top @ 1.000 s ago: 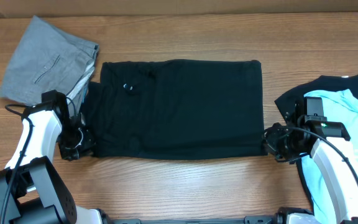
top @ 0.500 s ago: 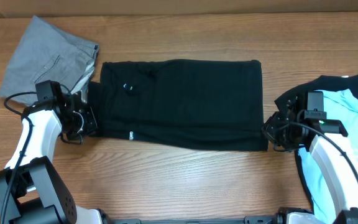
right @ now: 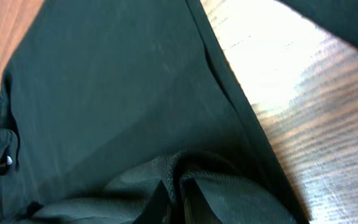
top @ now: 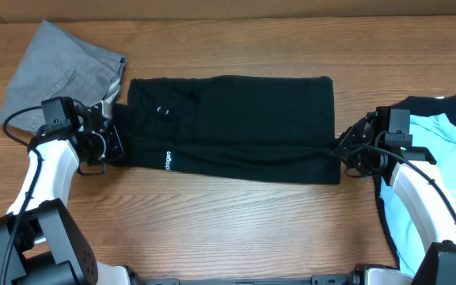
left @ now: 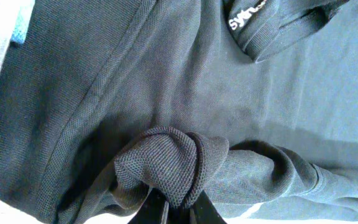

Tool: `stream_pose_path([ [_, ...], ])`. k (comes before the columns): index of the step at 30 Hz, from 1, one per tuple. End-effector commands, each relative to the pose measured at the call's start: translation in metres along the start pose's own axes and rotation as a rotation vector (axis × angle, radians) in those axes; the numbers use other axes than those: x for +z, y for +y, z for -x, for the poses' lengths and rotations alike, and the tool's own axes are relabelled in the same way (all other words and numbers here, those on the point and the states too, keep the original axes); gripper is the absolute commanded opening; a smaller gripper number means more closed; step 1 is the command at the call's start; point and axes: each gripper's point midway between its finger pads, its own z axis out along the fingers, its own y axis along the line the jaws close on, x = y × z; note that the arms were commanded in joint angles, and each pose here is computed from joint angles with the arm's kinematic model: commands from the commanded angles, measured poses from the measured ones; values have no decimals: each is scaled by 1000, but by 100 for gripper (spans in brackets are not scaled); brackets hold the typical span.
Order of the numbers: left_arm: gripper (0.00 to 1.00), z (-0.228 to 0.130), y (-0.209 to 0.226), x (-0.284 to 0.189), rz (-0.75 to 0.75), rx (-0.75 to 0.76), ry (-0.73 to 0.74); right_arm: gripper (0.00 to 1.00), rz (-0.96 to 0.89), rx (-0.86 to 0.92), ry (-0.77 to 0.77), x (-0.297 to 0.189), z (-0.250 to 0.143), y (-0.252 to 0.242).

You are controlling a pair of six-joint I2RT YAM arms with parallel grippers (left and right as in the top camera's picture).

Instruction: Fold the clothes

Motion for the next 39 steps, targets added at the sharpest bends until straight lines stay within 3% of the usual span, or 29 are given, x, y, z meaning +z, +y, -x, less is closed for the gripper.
stream_pose_path([
  [1, 8, 3, 2, -3, 37, 36, -1, 4, 29, -10, -42, -3, 13, 9],
  [12, 18, 7, 5, -3, 57, 42, -16, 4, 46, 7, -64, 6, 23, 12],
  [14, 29, 7, 5, -3, 56, 43, -18, 15, 47, 4, -67, 9, 24, 12],
  [16, 49, 7, 5, -3, 56, 43, -18, 47, 56, -16, -84, 9, 28, 15],
  [18, 58, 6, 5, -3, 57, 41, -13, 52, 63, -39, -96, 6, 32, 16],
  [20, 61, 2, 6, -3, 57, 36, 4, 54, 69, -70, -102, 3, 32, 18],
  [27, 59, -17, 5, -14, 54, 83, 107, 59, 41, -182, -80, -20, 18, 18],
  [32, 55, -28, -10, -17, -6, 127, 159, 62, 1, -153, -12, -25, 0, 7],
  [36, 47, -33, -27, -14, -57, 165, 179, 60, -23, -138, 26, -25, -9, 0],
  [39, 29, -33, -39, -7, -67, 214, 178, 57, -48, -124, 55, -22, -15, -7],
])
